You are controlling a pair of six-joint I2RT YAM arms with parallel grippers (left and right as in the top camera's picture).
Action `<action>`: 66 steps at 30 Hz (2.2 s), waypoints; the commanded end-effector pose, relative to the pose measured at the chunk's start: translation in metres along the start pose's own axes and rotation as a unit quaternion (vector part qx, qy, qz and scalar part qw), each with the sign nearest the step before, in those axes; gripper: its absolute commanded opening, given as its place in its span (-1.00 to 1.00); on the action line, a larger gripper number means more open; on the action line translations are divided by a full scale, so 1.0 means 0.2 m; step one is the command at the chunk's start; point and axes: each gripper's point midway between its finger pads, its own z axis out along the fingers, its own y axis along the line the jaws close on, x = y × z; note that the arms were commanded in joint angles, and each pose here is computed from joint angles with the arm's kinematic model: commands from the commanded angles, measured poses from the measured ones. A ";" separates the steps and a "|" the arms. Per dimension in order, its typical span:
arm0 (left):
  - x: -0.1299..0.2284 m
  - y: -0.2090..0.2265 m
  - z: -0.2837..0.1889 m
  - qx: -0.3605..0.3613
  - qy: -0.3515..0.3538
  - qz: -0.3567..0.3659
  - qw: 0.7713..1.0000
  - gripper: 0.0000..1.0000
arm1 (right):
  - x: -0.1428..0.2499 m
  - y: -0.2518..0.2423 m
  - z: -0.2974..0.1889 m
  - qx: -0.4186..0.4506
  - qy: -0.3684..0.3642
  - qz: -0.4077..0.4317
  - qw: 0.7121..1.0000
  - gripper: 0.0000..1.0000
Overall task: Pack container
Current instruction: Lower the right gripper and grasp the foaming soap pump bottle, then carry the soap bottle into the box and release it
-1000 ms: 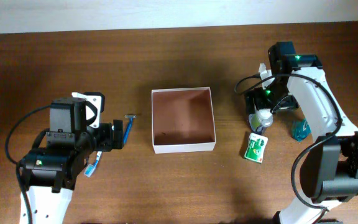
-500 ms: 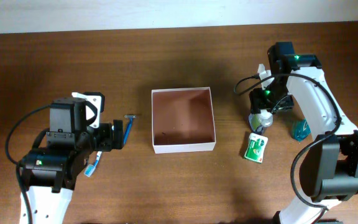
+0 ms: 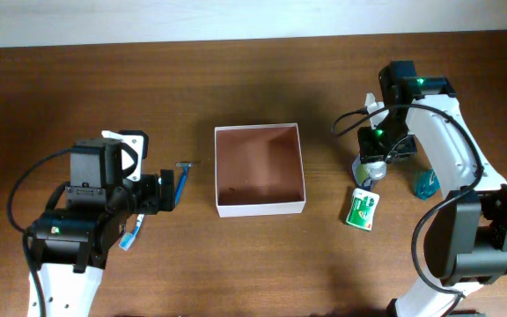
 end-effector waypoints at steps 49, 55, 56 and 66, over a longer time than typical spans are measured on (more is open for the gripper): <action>-0.04 -0.01 -0.03 0.006 -0.012 -0.004 1.000 0.99 | 0.13 0.81 -1.06 -0.056 -0.252 -0.100 0.961 -0.92; -0.04 -0.01 -0.03 0.006 -0.011 -0.004 1.000 0.99 | 0.04 1.17 -0.91 -0.078 -0.247 -0.115 0.959 -0.92; -0.04 -0.01 -0.03 0.006 -0.011 -0.004 1.000 0.99 | 0.02 1.21 -0.87 -0.078 -0.242 -0.117 0.960 -0.92; -0.04 -0.01 -0.03 0.005 -0.012 -0.004 1.000 0.99 | -0.19 1.42 -0.26 -0.049 -0.155 -0.084 0.983 -0.92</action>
